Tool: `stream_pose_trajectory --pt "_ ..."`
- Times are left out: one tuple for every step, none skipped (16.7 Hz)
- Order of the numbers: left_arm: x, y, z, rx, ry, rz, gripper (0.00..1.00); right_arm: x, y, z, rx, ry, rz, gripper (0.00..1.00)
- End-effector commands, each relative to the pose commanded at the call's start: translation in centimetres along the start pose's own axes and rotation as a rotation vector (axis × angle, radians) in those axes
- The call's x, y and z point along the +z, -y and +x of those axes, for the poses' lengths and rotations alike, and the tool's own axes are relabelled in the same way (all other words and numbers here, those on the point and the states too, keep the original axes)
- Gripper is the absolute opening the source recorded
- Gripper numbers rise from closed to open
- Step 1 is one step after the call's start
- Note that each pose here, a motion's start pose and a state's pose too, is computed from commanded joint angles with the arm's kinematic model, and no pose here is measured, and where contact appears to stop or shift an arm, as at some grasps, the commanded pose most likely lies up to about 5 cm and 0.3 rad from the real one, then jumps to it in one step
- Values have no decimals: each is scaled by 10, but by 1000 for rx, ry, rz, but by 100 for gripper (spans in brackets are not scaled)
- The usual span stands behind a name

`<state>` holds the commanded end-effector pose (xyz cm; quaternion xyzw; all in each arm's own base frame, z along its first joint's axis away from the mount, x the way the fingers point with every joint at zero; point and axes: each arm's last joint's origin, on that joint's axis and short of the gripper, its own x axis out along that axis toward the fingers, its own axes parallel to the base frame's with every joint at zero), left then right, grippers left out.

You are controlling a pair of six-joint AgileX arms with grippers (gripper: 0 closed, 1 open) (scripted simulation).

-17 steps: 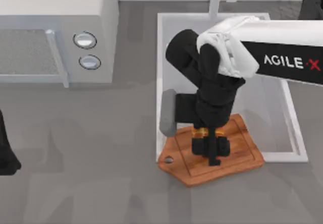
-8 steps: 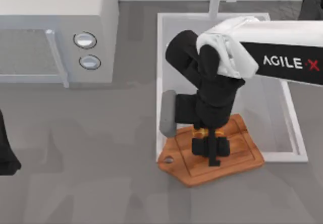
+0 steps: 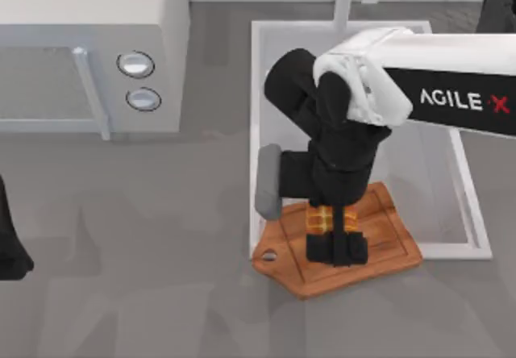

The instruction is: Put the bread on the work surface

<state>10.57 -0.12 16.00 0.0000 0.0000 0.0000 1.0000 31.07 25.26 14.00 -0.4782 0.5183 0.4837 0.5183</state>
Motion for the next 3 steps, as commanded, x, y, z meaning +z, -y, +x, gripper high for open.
stream_pose_trajectory --pt "0 0 0 0 0 0 100 0 0 0 0 0 0 100" --pt "0 0 0 0 0 0 100 0 0 0 0 0 0 100" --pt "0 0 0 0 0 0 100 0 0 0 0 0 0 100"
